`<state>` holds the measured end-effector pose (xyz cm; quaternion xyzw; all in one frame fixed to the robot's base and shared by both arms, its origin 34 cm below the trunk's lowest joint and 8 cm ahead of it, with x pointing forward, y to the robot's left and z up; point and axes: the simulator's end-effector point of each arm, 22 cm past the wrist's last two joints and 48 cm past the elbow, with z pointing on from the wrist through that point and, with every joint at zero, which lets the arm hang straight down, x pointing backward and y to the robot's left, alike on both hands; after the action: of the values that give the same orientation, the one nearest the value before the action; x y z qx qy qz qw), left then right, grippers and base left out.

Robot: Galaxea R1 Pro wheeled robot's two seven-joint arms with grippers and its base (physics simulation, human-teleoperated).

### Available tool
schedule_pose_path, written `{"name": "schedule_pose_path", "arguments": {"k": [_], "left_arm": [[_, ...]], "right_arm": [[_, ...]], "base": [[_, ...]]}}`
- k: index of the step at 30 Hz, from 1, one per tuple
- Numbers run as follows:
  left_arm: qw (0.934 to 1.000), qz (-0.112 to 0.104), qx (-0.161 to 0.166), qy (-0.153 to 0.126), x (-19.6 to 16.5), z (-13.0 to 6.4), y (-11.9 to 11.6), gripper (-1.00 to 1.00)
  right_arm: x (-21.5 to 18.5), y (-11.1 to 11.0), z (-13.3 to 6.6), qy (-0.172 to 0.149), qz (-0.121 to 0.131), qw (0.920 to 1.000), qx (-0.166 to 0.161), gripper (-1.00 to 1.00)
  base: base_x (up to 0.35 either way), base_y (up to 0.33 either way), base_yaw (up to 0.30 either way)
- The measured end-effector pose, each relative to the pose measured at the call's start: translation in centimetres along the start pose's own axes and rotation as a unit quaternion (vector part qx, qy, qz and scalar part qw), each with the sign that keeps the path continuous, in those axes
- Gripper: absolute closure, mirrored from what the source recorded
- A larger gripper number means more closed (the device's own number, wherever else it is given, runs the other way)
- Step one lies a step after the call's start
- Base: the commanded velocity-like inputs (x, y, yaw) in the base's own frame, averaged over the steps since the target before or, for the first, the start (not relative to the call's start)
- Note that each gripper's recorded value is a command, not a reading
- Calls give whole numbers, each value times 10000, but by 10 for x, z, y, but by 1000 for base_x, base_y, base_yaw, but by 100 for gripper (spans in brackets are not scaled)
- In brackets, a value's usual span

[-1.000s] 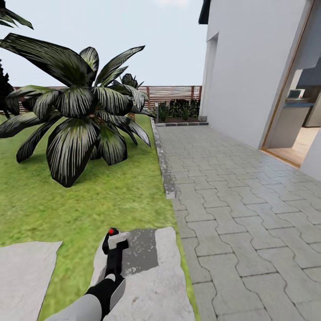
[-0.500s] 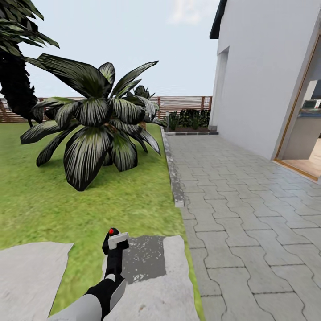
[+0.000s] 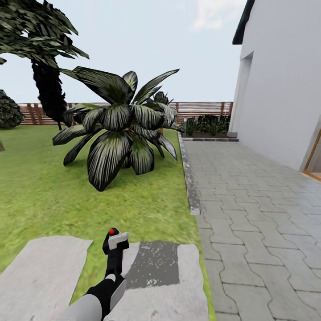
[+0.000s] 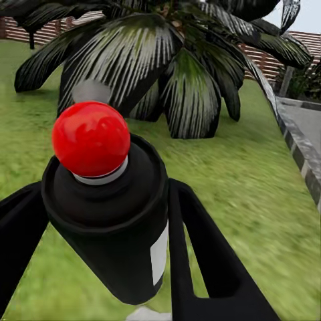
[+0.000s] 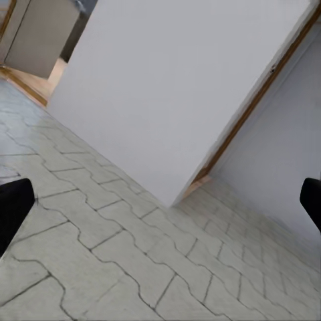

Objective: In the garden, pick up the pesticide atomizer on the floor and spray pesticide onto both trees until each tree trunk is fully covered.

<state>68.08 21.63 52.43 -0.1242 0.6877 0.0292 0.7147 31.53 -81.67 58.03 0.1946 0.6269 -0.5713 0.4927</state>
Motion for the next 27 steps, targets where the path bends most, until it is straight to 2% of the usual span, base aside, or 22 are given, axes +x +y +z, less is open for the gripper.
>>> {"name": "schedule_pose_path", "arguments": {"k": [9, 15, 23, 25, 26, 27], "left_arm": [[10000, 2, 2, 15, -19, 5, -4, 100], [10000, 1, 1, 17, -32, 9, -7, 100], [10000, 21, 29, 13, -49, 14, -11, 100], [9994, 167, 217, 189, -46, 16, -14, 100], [9969, 385, 524, 448, -36, 20, -11, 100], [9866, 756, 1191, 822, -22, 23, -2, 100]], "right_arm": [[-17, -2, 2, 30, 15, 10000, -37, -100], [-29, 18, 3, 33, 11, 9982, -591, -100], [-46, 19, 6, 36, 9, 9971, -754, -100], [-50, 18, 7, 37, 7, 9971, -766, -100], [-52, 18, 8, 37, 7, 9970, -769, -100], [-54, 18, 8, 42, 10, 9970, -777, -100]], "base": [[0, 0, 300], [0, 0, 300], [0, 0, 300], [0, 0, 300], [0, 0, 300], [0, 0, 300]]}}
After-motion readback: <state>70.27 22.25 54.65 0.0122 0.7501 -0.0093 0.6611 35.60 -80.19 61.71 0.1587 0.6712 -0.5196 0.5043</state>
